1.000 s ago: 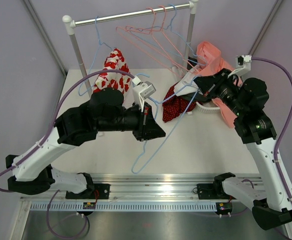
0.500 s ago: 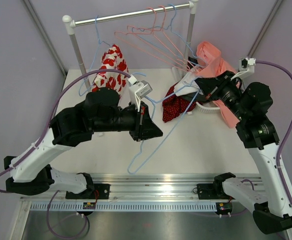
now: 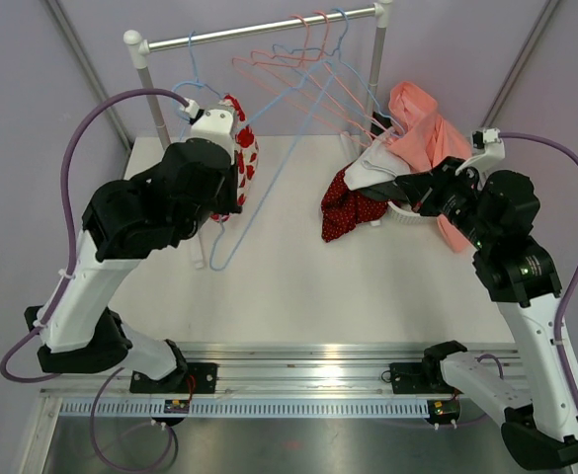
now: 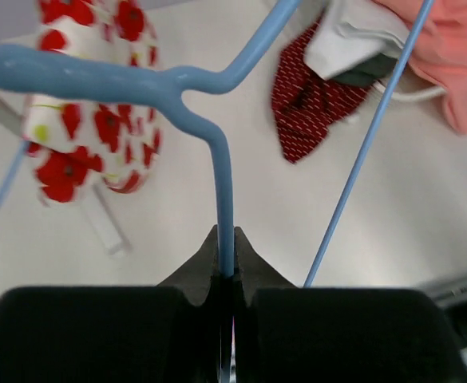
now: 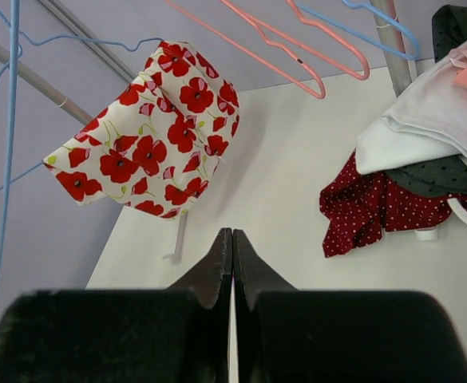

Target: Remove the skirt from the hanger

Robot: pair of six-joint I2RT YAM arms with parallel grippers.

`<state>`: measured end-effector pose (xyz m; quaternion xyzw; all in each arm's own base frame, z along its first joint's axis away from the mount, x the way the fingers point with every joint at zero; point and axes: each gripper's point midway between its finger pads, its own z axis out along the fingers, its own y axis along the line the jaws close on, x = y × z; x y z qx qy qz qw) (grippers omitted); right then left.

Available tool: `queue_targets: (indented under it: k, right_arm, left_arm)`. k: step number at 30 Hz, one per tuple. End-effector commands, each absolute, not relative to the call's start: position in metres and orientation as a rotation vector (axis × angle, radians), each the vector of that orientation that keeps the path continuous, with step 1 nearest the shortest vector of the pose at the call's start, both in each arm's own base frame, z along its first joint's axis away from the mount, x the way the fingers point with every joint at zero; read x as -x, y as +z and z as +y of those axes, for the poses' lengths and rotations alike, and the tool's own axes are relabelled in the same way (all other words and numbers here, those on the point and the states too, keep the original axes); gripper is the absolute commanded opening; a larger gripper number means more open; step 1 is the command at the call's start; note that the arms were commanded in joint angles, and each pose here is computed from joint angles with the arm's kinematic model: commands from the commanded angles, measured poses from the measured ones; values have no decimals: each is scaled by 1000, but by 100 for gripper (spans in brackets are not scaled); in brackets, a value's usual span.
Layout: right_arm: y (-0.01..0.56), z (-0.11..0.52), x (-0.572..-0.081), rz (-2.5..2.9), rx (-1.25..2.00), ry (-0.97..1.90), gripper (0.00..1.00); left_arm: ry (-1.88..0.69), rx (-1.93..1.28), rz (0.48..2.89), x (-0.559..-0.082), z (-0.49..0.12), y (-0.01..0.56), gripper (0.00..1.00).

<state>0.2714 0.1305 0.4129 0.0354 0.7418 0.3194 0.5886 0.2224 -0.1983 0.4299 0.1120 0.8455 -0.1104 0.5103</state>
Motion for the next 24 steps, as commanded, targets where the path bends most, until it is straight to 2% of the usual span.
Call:
queue_targets:
  k: [1, 5, 11, 24]
  right_arm:
    - [435, 121, -256, 1665, -47, 701, 0]
    - [434, 120, -250, 1669, -17, 690, 0]
    - [432, 117, -242, 1667, 0, 678, 0]
    - [417, 117, -228, 1705, 71, 659, 0]
  left_arm:
    - [53, -100, 1991, -245, -136, 441, 0]
    - [307, -7, 2035, -264, -107, 417, 0]
    - [485, 41, 2087, -301, -97, 395, 0]
    - [405, 90, 1915, -403, -122, 429, 0]
